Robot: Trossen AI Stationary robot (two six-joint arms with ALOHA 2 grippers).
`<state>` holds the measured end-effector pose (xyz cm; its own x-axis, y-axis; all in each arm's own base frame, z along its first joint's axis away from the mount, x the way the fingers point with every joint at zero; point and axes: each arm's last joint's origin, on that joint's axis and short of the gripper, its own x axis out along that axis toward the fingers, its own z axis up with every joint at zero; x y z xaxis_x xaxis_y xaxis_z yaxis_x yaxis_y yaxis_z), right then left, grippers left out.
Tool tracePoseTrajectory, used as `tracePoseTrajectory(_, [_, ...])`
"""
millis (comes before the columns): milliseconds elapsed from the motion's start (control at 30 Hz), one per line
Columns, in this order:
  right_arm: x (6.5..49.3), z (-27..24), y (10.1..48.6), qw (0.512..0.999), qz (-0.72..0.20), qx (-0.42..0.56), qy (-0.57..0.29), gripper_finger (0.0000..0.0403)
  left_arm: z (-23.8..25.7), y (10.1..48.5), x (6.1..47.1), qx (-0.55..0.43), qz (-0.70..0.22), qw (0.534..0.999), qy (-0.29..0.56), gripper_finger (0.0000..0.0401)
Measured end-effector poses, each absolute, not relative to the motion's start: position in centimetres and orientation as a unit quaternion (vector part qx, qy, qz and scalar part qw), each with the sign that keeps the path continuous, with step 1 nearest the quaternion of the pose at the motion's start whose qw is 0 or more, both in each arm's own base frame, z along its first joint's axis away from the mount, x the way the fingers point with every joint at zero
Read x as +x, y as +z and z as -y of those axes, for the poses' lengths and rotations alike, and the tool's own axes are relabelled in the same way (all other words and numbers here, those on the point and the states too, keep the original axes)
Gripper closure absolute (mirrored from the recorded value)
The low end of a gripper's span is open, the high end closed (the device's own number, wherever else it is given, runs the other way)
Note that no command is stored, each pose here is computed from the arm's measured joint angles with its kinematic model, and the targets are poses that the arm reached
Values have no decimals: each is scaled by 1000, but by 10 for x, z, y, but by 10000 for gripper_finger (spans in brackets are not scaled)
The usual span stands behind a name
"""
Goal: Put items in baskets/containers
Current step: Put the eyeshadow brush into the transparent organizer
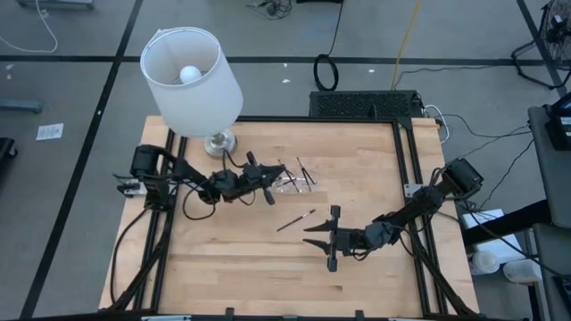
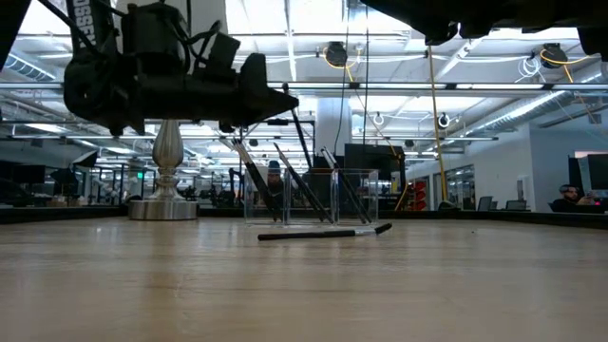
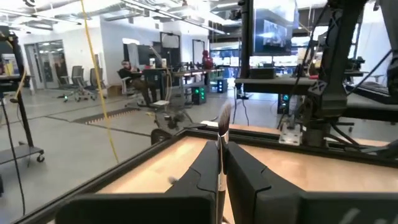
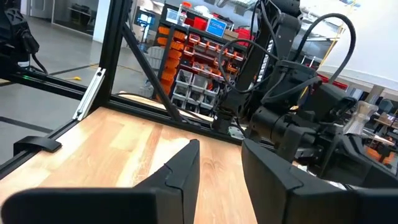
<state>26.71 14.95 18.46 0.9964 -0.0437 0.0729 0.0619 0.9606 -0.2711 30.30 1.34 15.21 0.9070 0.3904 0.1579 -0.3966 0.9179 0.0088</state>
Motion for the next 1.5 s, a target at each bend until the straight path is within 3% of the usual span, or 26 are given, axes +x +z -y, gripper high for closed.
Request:
tracePoseTrajectory(267, [267,-150,185,990,34,-134,-25,298,-3,154,321,41,38,974,222,389])
tracePoseTrajectory(1067, [267,-149,185,991,34,-129,-25,297,-14,147,324,-30,8,968,247,387])
tracePoseTrajectory(1500, [267,-149,185,991,34,-125,-25,301,-14,147,324,-27,8,968,247,313])
